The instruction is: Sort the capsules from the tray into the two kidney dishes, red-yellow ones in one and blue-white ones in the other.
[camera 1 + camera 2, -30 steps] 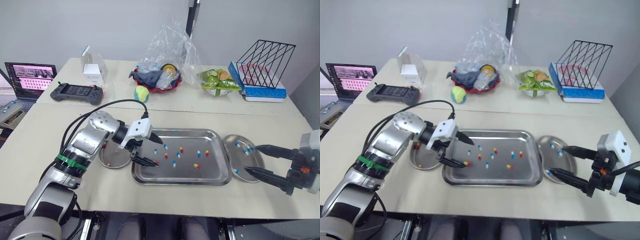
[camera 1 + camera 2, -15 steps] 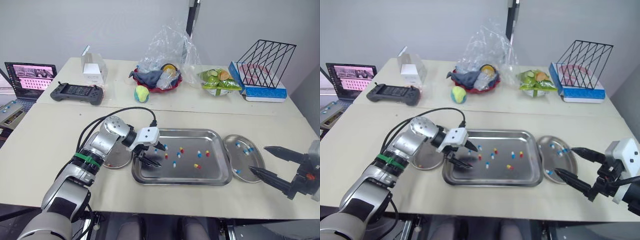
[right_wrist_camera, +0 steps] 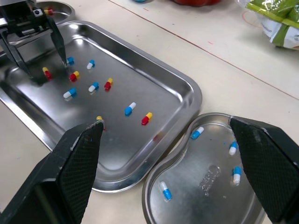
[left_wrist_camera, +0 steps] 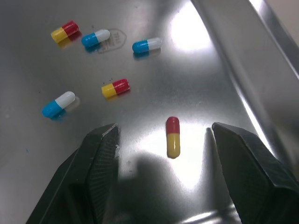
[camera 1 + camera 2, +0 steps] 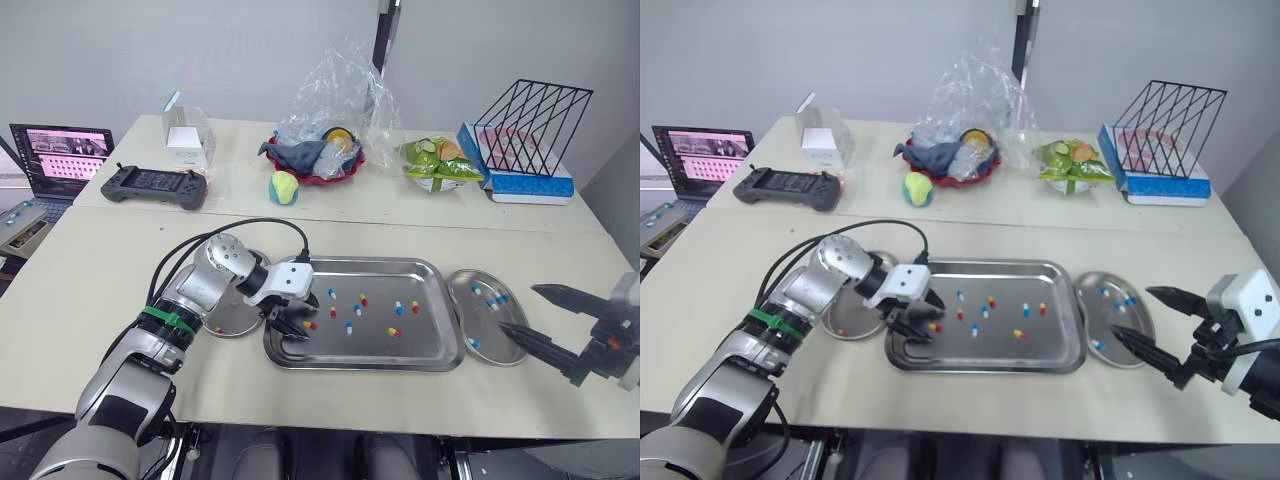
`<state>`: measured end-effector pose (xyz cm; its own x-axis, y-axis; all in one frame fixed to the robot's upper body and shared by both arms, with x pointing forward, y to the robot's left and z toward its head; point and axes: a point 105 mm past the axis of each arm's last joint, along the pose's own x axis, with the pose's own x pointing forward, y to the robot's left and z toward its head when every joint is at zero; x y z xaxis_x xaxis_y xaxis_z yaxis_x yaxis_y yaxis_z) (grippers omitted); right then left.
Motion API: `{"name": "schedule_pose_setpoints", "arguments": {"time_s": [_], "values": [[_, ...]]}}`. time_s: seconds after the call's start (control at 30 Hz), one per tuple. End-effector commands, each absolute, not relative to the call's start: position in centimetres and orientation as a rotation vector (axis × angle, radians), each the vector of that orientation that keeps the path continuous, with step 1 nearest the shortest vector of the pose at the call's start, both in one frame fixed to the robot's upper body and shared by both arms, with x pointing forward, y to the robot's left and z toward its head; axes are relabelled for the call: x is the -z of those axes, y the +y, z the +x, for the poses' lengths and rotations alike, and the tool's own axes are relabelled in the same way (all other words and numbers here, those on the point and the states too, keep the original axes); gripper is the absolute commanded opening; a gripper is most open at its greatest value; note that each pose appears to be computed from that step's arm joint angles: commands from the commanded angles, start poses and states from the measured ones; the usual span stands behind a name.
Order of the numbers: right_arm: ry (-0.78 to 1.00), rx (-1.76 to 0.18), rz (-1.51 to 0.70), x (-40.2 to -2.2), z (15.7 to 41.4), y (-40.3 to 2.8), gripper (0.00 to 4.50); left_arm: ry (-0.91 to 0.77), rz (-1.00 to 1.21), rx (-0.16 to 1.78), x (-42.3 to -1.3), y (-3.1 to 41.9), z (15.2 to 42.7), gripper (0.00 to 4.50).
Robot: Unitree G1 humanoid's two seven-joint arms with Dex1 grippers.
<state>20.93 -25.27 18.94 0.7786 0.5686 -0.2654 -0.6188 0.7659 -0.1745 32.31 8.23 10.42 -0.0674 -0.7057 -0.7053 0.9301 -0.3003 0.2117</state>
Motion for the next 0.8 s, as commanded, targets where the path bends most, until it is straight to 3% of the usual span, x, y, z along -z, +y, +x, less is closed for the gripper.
{"name": "schedule_pose_setpoints", "arguments": {"time_s": [0.03, 0.23, 0.3, 0.43, 0.6, 0.8], "values": [[0.181, -0.645, -0.295, -19.6, 21.2, -25.3, 4.5, 0.341, 0.893, 1.683, -10.1, 8.1, 32.0, 2.52], [0.182, -0.637, -0.303, -19.5, 21.5, -25.4, 4.5, 0.348, 0.913, 1.682, -9.6, 8.2, 31.8, 0.52], [0.183, -0.637, -0.304, -19.4, 21.6, -25.3, 4.5, 0.348, 0.912, 1.68, -9.6, 8.2, 31.8, 0.03], [0.183, -0.64, -0.309, -19.4, 21.8, -25.2, 4.5, 0.321, 0.88, 1.667, -10.4, 7.9, 32.0, 0.03], [0.18, -0.655, -0.307, -19.3, 22.2, -25.2, 4.5, 0.21, 0.636, 1.64, -15.2, 7.5, 32.6, 0.03], [0.179, -0.7, -0.291, -19.2, 22.9, -24.8, 4.5, 0.201, 0.629, 1.421, -19.2, 12.3, 35.2, 0.03]]}}
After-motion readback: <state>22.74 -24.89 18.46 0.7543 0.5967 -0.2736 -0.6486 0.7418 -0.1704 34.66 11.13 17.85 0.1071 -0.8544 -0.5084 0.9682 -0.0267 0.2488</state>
